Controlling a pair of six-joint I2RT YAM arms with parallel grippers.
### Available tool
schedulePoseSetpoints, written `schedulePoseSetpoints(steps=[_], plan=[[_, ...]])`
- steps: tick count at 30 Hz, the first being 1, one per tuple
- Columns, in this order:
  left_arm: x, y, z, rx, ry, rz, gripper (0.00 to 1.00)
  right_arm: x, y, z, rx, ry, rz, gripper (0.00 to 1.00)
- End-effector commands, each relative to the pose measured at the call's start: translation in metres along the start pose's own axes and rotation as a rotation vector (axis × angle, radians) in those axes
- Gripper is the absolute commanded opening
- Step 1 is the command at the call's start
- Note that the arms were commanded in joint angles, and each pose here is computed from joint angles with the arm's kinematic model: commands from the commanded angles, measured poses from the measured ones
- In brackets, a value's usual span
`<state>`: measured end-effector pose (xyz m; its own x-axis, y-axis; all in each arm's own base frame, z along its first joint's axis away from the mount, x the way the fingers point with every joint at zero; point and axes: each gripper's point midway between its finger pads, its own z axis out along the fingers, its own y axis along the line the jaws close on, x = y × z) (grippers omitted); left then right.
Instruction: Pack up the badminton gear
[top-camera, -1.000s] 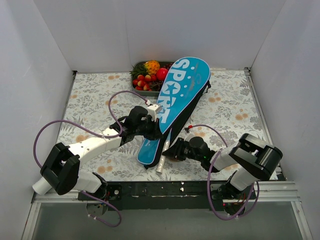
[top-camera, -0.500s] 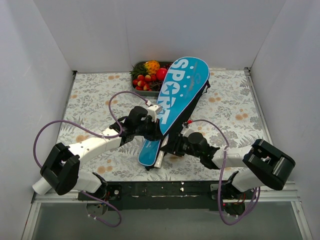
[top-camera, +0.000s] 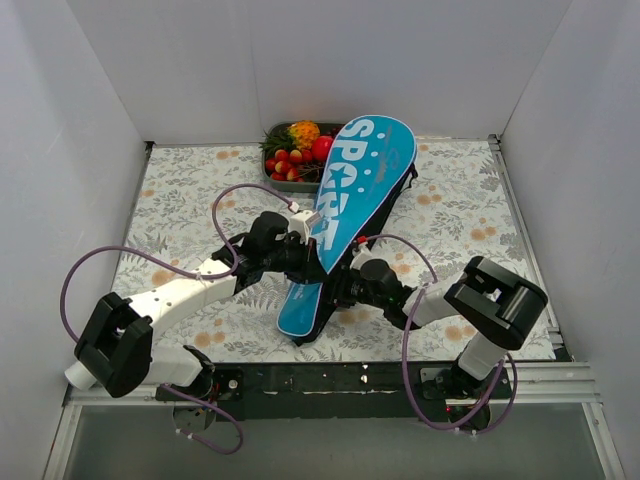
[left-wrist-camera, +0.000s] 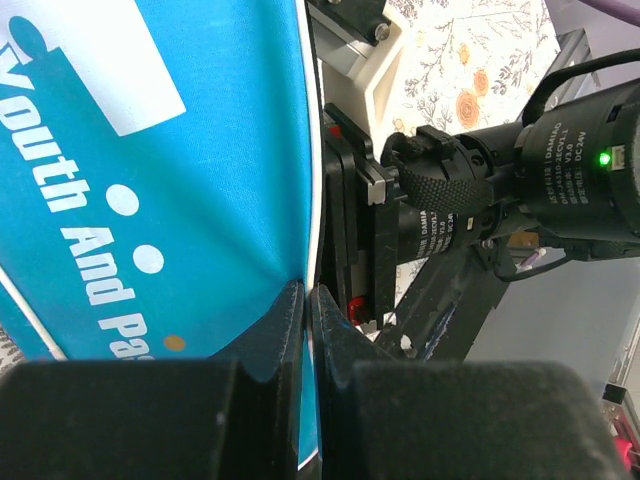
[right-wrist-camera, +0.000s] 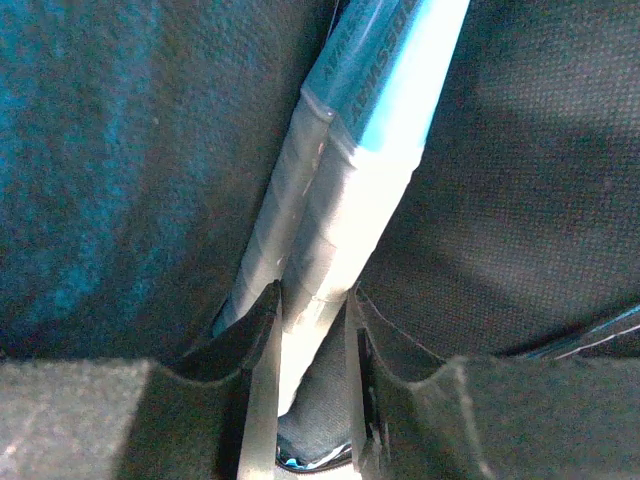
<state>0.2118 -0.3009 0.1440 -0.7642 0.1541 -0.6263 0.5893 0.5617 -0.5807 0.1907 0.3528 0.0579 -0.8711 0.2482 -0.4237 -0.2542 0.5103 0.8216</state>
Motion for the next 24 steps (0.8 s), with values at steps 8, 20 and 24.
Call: schedulePoseSetpoints(steps=[8, 20, 24], plan=[[-0.002, -0.035, -0.011, 0.146, -0.015, 0.017, 0.0, -0.024, 0.048, 0.005, -0.158, -0.058, -0.175, 0.5], [0.013, -0.016, -0.009, 0.07, 0.002, 0.022, 0.0, -0.047, -0.005, -0.068, 0.119, -0.042, -0.256, 0.75], [0.019, -0.008, -0.007, 0.042, 0.02, 0.016, 0.0, -0.086, -0.033, -0.102, 0.325, -0.162, -0.285, 0.84]])
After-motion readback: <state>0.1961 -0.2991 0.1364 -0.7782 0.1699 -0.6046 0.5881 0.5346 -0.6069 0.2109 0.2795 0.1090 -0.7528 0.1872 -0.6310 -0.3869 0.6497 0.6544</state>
